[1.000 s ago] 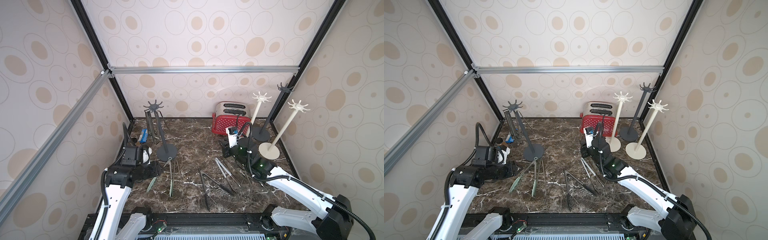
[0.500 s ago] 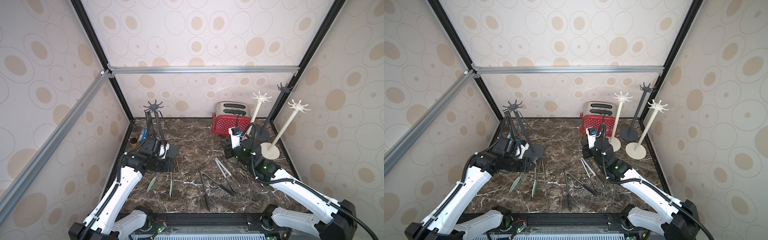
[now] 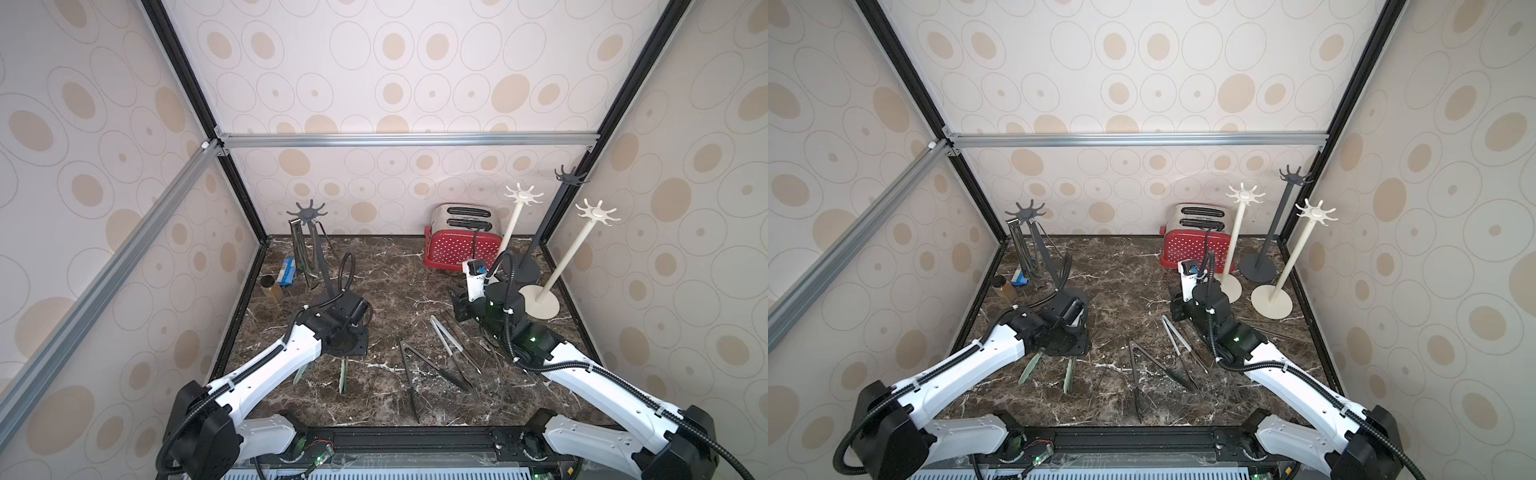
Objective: Hang food tongs on kitchen utensil racks
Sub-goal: Pick up the food tongs from the center of the board.
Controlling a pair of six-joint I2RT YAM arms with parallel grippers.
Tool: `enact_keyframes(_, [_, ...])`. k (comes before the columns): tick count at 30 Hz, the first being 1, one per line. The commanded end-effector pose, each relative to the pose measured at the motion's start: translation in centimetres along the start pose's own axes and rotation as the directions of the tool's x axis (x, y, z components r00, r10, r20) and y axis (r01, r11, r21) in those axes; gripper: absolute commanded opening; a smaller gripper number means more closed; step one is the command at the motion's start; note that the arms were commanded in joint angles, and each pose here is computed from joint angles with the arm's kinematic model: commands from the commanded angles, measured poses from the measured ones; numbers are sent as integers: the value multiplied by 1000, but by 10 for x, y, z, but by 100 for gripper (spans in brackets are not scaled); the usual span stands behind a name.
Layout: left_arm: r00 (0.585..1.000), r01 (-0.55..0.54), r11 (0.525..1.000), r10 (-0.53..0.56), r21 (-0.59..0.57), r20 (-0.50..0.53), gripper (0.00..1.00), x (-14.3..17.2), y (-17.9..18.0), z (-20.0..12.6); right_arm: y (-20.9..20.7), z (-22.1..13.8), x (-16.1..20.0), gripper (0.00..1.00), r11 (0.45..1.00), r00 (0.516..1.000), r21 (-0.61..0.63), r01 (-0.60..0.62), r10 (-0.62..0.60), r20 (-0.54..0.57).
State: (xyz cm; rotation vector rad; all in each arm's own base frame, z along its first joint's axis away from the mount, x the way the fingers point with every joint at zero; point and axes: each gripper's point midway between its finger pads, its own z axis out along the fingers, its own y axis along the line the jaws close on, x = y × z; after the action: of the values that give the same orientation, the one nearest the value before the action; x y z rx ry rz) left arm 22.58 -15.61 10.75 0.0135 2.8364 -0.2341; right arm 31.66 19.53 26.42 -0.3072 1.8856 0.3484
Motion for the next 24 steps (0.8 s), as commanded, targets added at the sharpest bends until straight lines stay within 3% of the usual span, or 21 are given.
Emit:
enact_keyframes(1, [989, 110, 993, -107, -30, 101, 50, -20, 2, 8, -5, -4, 2, 34, 1000, 1000, 13, -15, 15, 5])
enact_keyframes(7, [984, 141, 990, -140, -1, 111, 48, -25, -7, 34, -10, -3, 8, 34, 999, 1000, 25, -21, 21, -1])
enact_keyframes(24, [990, 141, 980, -137, -137, 38, 41, -8, 5, 87, -14, 3, 18, 34, 999, 999, 27, -38, 38, -23])
